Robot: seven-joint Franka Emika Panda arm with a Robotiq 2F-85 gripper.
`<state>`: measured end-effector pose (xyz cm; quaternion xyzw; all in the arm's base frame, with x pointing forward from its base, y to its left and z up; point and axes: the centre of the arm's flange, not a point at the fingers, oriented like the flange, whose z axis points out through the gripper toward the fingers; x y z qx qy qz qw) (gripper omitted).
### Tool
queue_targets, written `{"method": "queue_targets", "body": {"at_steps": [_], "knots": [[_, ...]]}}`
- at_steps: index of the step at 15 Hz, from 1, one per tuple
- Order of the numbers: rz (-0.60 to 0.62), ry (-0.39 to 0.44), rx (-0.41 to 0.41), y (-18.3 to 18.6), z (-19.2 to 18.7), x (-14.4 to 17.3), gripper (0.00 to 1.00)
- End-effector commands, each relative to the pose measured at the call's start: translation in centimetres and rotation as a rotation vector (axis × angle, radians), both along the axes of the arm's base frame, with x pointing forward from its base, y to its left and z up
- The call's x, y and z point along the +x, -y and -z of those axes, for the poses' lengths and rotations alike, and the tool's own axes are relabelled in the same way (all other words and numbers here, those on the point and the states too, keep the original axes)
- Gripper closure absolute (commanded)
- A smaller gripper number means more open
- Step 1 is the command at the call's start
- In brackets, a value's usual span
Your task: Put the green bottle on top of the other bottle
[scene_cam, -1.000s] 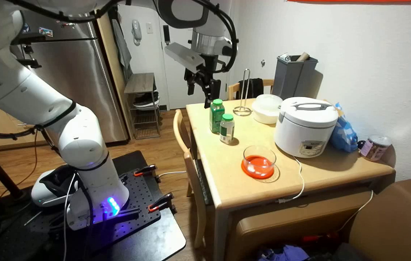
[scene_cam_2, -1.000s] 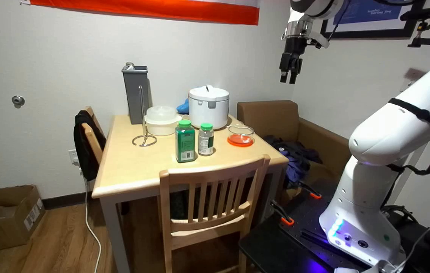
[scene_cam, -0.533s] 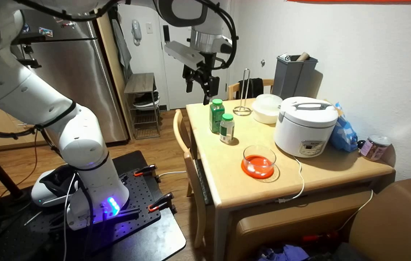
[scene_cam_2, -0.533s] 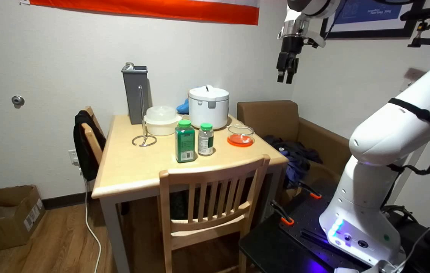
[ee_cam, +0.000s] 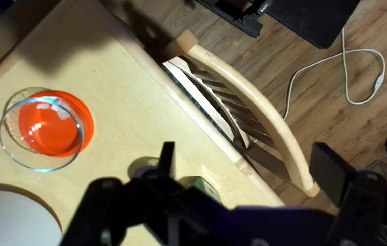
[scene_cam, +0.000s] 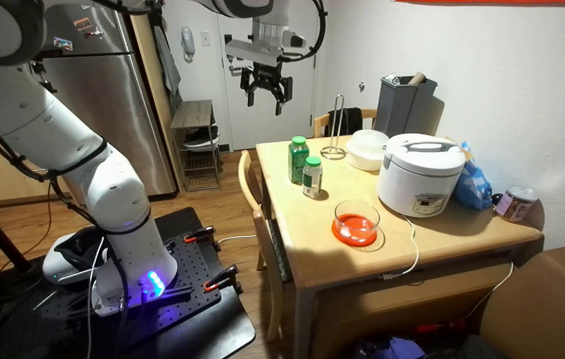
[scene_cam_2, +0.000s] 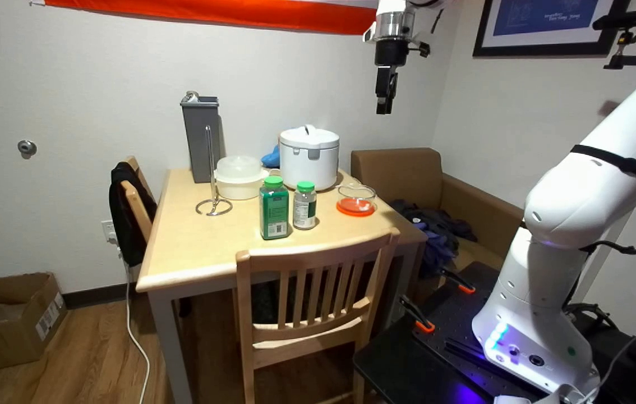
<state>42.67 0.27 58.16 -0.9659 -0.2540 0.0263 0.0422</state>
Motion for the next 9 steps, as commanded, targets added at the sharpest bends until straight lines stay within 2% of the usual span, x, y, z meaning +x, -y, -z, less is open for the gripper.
{"method": "queue_targets", "body": {"at_steps": [1,4,6,9], "knots": [[-0.029,0.007,-0.003,-0.7,-0.5,0.0,0.00],[-0.050,0.011,-0.004,-0.8,-1.1,0.0,0.00],[-0.057,0.006,0.040,-1.1,-0.8,0.5,0.00],[-0.070,-0.016,0.066,-6.2,0.4,3.2,0.00]]}}
